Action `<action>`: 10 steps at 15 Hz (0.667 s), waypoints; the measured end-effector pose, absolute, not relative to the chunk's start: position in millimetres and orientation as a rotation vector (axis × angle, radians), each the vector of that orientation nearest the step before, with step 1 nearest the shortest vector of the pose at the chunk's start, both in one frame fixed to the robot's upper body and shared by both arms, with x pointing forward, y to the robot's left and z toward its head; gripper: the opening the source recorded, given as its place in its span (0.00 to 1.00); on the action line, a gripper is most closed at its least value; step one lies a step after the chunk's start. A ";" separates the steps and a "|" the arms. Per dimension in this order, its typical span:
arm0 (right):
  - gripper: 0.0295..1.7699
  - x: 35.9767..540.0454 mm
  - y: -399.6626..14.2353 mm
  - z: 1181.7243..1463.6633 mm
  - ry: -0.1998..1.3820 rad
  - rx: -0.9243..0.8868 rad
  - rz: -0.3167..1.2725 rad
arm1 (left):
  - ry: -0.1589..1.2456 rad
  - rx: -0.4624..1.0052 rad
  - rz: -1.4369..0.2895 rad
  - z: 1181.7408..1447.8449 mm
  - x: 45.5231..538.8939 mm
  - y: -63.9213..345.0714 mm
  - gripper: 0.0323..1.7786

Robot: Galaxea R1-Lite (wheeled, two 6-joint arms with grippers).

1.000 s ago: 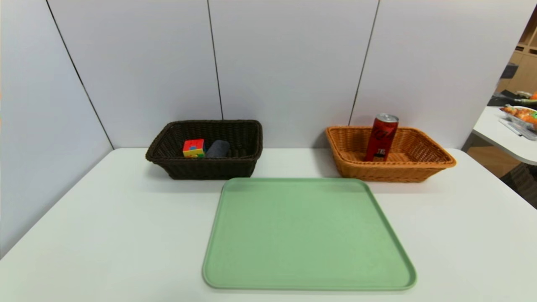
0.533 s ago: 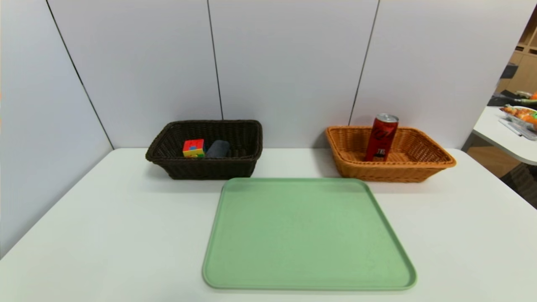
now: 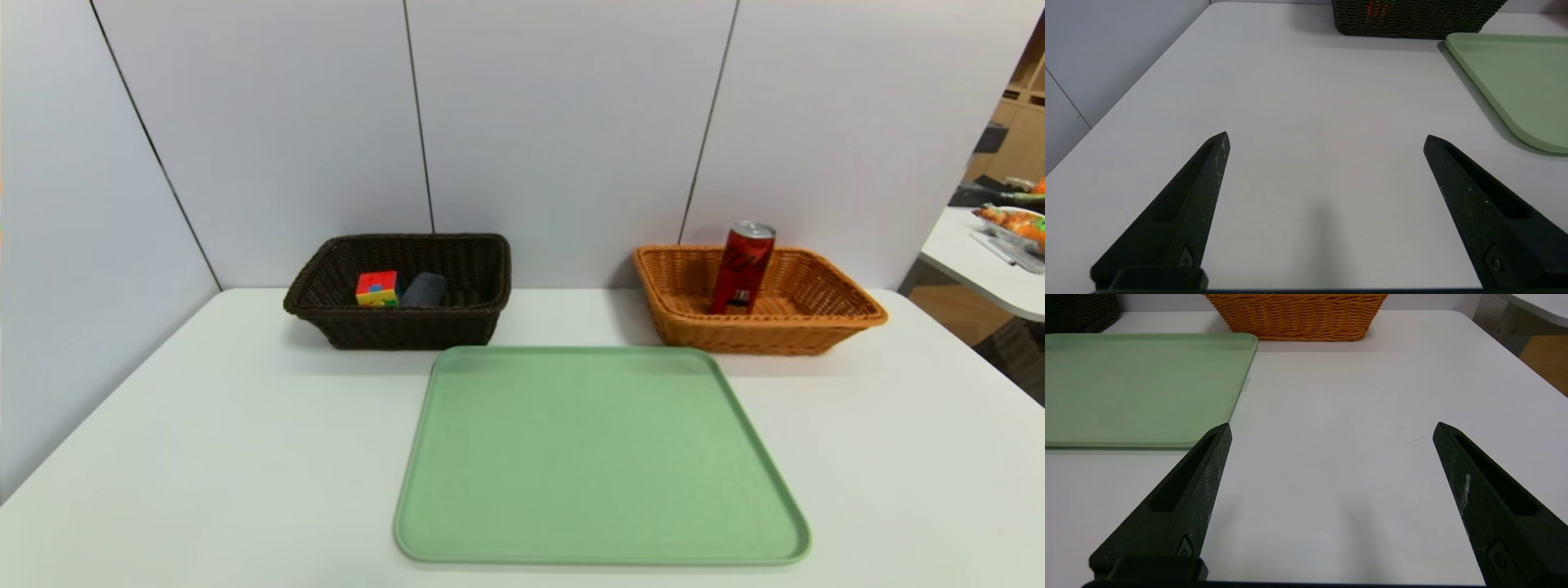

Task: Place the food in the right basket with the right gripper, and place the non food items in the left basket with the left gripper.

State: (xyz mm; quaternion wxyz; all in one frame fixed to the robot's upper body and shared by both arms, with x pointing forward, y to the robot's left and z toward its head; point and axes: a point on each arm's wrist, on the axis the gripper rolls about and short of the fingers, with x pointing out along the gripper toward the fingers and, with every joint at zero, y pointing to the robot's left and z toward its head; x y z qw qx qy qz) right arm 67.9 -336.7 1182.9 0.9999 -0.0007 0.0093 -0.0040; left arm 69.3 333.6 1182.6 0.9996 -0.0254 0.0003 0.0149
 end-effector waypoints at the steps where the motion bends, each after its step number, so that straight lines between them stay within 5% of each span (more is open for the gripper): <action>1: 0.96 68.0 -336.7 1182.8 0.019 -0.001 -0.009 | 0.001 -0.050 0.030 1182.5 69.3 333.6 0.95; 10: 0.96 68.3 -336.7 1182.6 0.013 0.003 -0.007 | 0.001 -0.050 0.030 1182.5 69.3 333.6 0.95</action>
